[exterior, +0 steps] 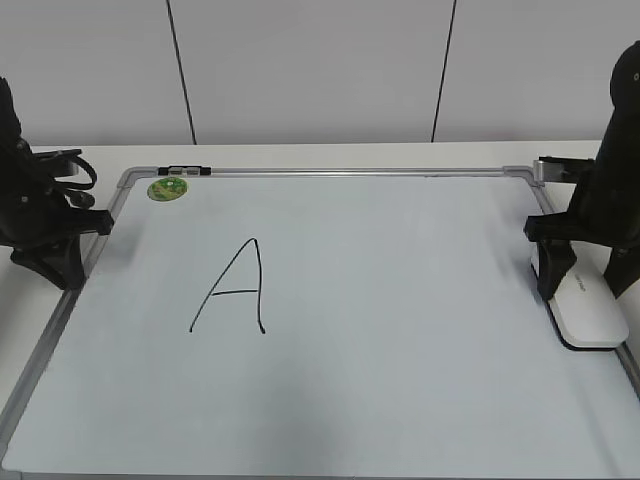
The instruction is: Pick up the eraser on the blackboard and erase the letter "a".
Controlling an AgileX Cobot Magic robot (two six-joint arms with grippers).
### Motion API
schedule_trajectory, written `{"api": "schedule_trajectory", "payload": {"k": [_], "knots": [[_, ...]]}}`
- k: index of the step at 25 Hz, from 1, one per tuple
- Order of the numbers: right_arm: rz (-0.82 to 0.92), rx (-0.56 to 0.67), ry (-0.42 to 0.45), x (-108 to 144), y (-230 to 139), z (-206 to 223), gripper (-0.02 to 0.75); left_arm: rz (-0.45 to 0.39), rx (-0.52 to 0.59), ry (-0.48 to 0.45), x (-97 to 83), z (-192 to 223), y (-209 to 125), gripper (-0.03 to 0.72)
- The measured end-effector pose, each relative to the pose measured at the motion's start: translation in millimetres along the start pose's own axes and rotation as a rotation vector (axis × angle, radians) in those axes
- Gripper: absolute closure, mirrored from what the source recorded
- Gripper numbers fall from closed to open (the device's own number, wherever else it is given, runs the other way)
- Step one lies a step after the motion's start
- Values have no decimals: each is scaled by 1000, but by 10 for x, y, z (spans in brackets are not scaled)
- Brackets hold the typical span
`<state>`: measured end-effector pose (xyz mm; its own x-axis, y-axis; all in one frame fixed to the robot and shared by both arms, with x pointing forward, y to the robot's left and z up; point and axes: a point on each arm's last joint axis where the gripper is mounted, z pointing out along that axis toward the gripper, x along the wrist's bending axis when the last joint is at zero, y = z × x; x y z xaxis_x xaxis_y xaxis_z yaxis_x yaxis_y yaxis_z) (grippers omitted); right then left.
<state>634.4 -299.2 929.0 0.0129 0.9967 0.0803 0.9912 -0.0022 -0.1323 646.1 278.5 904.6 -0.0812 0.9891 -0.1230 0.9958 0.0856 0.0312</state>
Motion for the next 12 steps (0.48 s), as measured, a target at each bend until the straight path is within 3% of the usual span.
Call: {"api": "schedule_trajectory", "payload": {"k": [8,12], "knots": [[0,-29,6,11,49,-80,133,-1,8,-2,-3,-3,0,620],[-4,-96,-17,5,114,-269,131,1,16,-3,-10,-37,12,581]]}}
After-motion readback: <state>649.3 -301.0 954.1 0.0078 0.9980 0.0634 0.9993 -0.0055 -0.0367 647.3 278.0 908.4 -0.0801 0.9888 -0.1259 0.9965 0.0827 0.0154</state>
